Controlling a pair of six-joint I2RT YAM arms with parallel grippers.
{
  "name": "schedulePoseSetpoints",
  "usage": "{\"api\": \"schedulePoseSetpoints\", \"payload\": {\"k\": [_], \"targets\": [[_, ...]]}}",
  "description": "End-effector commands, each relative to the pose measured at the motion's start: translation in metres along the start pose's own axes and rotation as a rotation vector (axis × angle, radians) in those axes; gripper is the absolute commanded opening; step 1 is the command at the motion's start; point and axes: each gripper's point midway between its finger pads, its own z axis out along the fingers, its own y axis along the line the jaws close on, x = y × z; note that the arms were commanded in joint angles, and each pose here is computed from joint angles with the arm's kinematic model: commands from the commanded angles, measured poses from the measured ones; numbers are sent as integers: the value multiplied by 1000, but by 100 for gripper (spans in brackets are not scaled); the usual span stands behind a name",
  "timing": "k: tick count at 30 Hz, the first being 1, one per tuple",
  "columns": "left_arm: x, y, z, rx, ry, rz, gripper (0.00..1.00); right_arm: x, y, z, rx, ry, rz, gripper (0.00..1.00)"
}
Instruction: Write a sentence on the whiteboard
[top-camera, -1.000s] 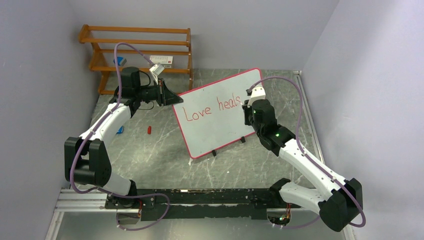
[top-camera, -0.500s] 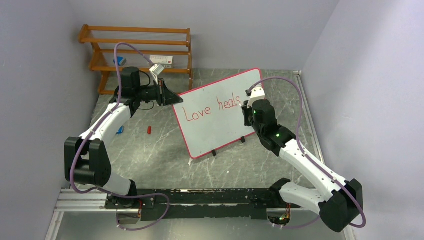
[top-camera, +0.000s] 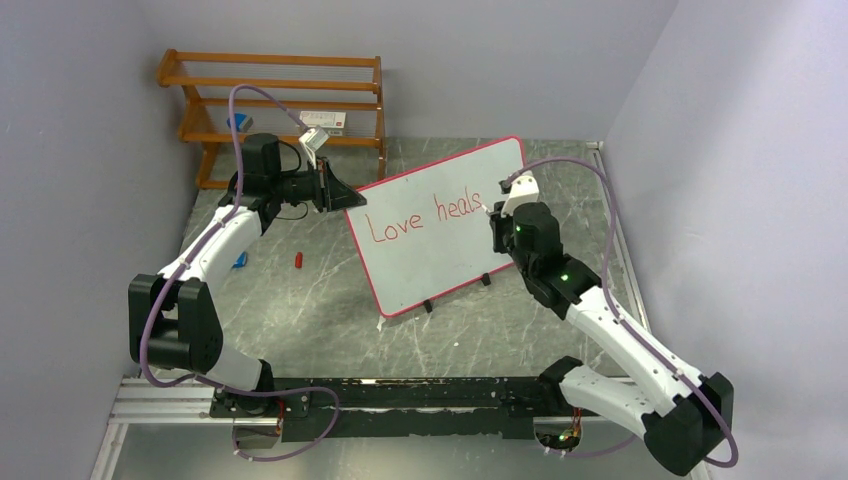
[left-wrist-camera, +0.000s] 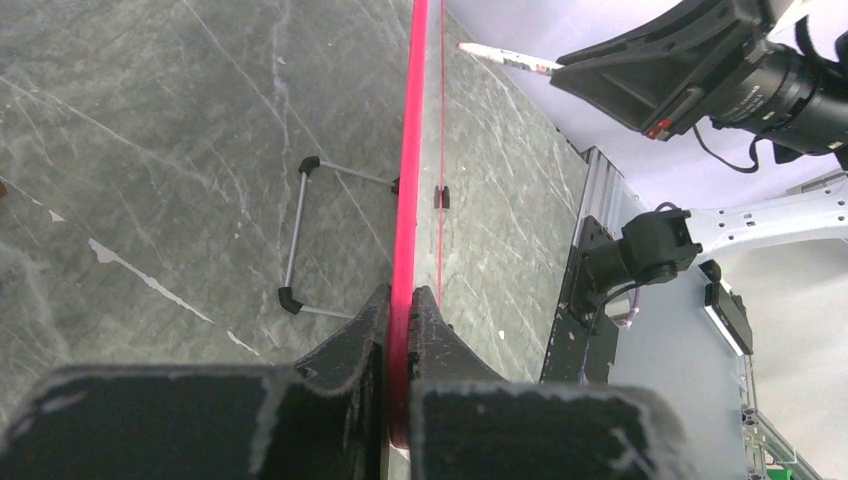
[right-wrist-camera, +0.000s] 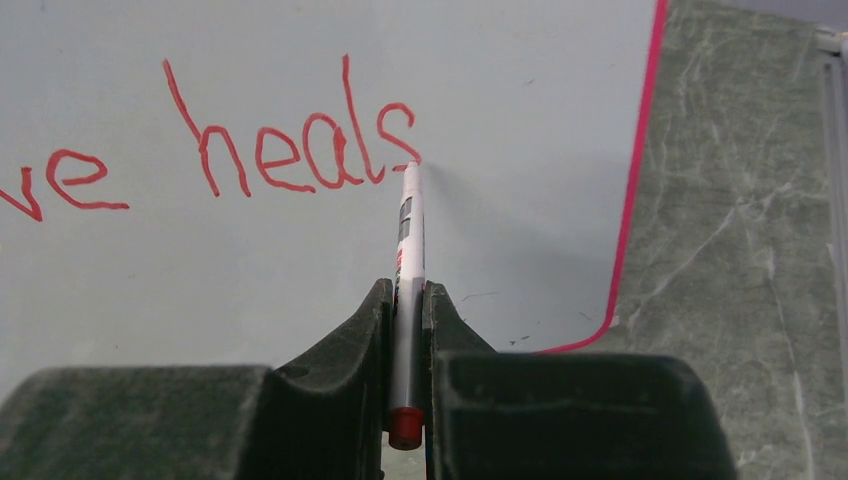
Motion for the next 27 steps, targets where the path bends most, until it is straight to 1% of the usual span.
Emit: {"api": "schedulePoseSetpoints", "payload": {"k": [1,5,15,27], "targets": [[39,26,9,-96,104,-72,5,-9,-19,-12,74,-42,8,0],[34,24,6,-95,86,-58,5,-11,-25,-15,94,-55,18,0],[32,22,4,-87,79,-61,5,-4,-22,-10,83,-27,18,0],[23,26,-7,-104,50,-55,5,-9,-20,-11,67,-41,12,0]]}}
